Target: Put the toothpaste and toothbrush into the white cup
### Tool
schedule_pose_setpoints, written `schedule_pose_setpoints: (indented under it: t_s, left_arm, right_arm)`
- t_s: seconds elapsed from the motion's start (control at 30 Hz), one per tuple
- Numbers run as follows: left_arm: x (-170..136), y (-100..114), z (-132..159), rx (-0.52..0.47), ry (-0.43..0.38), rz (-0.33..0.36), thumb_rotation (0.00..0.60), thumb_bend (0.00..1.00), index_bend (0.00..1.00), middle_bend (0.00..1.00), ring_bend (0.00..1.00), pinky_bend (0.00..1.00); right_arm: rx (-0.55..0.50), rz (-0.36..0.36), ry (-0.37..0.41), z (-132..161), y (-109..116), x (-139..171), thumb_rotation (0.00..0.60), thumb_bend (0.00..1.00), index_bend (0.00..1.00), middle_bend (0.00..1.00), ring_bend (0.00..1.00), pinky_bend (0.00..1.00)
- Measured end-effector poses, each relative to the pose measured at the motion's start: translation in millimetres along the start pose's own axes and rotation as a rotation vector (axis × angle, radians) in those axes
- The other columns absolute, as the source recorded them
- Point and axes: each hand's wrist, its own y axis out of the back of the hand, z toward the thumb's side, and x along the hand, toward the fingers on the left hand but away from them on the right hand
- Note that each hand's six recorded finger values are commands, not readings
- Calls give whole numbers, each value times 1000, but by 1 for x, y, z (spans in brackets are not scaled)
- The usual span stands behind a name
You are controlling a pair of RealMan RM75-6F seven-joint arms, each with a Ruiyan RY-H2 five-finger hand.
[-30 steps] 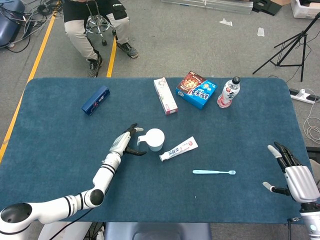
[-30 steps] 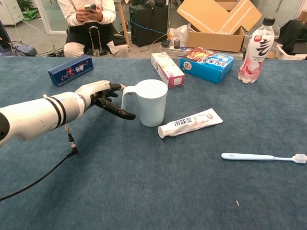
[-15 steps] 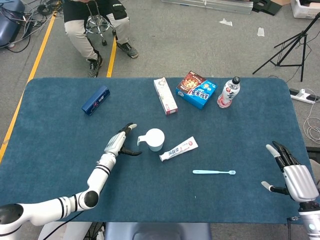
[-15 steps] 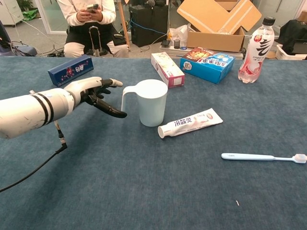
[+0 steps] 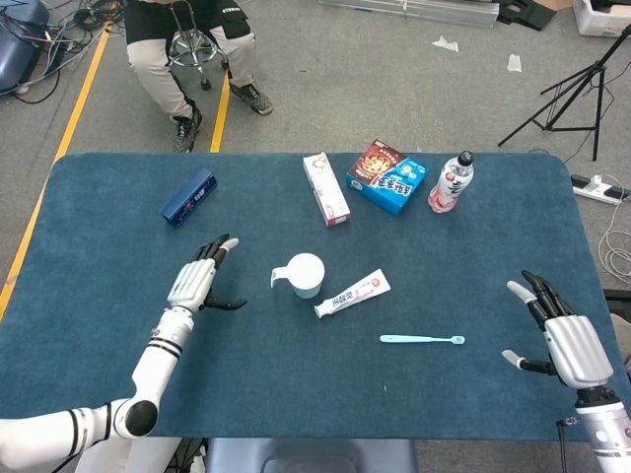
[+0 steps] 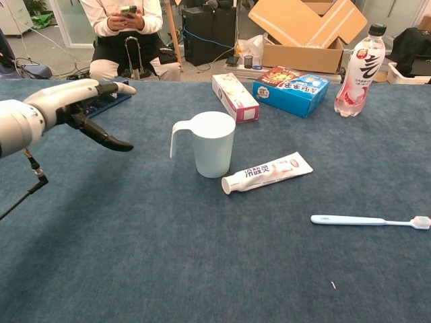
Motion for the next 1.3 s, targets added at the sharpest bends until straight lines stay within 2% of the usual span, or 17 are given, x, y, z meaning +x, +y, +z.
schedule_pose_setpoints:
  t_s: [0.3, 0.4, 0.47, 0.57, 0.83, 1.07, 1.3]
  left_arm:
    - [-53, 36, -25, 160, 9, 40, 600, 0, 0, 0, 0, 0]
    - [-72, 45, -35, 199, 25, 51, 600, 0, 0, 0, 0, 0]
    - [-82, 51, -41, 220, 32, 57, 600, 0, 0, 0, 0, 0]
    - [-96, 57, -52, 243, 46, 63, 600, 0, 0, 0, 0, 0]
    - [-123, 65, -64, 280, 49, 72, 600, 0, 3, 0, 0, 0]
    - [-142, 69, -71, 306, 48, 82, 600, 0, 7, 0, 0, 0]
    - [-149, 73, -81, 294, 68, 80, 600, 0, 8, 0, 0, 0]
  right_arm:
    - [49, 62, 51, 19, -10, -30, 600, 19, 232, 56, 0, 274]
    - [69, 91, 77, 27, -16, -42, 600, 208, 237, 58, 0, 236]
    - [81, 112, 96, 33, -19, -51, 600, 298, 243, 58, 0, 209]
    - [101, 138, 128, 45, -26, -66, 600, 346, 267, 65, 0, 171]
    - [92, 174, 172, 74, -51, -104, 600, 322, 345, 97, 0, 155]
    - [104, 205, 183, 88, -75, -135, 600, 238, 357, 95, 0, 155]
    - [93, 228, 182, 104, -99, -155, 600, 213, 357, 69, 0, 155]
